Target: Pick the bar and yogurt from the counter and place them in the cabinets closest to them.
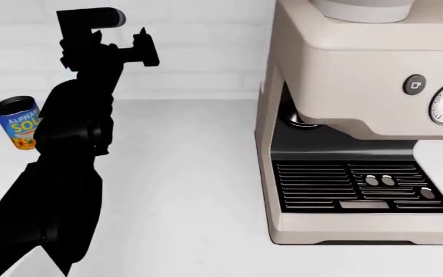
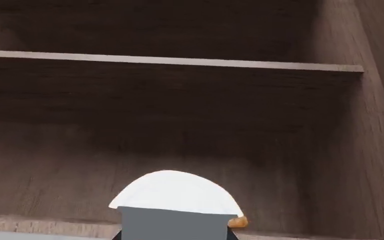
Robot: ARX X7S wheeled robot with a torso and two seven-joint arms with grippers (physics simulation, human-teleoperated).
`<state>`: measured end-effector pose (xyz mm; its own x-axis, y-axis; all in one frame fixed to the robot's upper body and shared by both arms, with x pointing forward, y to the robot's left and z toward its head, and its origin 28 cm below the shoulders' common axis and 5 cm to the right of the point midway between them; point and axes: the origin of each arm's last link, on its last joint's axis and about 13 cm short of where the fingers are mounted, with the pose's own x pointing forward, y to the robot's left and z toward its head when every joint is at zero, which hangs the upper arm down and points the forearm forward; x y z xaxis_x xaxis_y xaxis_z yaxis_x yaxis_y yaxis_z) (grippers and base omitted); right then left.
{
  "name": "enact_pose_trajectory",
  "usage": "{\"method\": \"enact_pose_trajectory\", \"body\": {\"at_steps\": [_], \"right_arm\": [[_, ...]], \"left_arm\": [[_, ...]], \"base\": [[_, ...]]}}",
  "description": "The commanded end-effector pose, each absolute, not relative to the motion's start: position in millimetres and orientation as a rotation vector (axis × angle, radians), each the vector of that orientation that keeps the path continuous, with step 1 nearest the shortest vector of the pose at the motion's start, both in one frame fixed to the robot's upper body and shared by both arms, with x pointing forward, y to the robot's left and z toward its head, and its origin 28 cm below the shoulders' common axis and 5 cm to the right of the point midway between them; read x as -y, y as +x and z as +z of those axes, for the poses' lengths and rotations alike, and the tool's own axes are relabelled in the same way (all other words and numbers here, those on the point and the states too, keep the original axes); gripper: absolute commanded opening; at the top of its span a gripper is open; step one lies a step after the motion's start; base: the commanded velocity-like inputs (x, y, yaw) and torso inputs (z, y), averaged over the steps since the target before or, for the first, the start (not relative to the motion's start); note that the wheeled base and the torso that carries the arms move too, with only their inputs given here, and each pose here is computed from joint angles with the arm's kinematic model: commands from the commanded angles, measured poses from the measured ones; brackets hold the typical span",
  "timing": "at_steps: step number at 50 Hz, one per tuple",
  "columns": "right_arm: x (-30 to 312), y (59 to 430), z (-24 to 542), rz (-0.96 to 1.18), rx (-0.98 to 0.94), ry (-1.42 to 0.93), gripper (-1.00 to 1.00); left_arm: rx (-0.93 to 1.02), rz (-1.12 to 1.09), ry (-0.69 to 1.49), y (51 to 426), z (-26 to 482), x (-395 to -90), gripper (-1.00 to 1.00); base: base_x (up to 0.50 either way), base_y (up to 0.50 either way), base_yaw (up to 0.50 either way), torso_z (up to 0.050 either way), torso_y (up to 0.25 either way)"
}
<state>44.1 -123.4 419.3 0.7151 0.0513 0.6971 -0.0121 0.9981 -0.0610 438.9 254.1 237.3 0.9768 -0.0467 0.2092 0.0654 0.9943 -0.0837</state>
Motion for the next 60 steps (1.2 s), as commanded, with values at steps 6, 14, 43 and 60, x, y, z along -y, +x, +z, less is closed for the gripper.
{"method": "enact_pose_trajectory", "body": {"at_steps": [6, 14, 43, 60], "right_arm": [[114.8, 92.0, 507.7, -0.067, 0.538, -0.132, -1.0], [101.9, 133.0, 543.0, -0.087, 0.311, -0.11, -1.0], [107.4, 252.8, 535.0, -0.177, -0.287, -0.087, -1.0], [118.2, 269.0, 519.2, -0.17, -0.327, -0.079, 1.0]], "left_arm": [[0.185, -0.053, -0.09, 438.9, 237.3, -253.6, 1.0], [0.173, -0.052, -0.071, 438.8, 236.1, -253.0, 1.0], [0.162, -0.047, -0.073, 438.7, 235.7, -253.6, 1.0], [0.162, -0.039, -0.063, 438.7, 235.1, -253.0, 1.0]], "base": [[0.0, 0.0, 0.0, 0.0, 0.0], [0.0, 0.0, 0.0, 0.0, 0.0], [0.0, 0.0, 0.0, 0.0, 0.0], [0.01, 0.0, 0.0, 0.0, 0.0]]}}
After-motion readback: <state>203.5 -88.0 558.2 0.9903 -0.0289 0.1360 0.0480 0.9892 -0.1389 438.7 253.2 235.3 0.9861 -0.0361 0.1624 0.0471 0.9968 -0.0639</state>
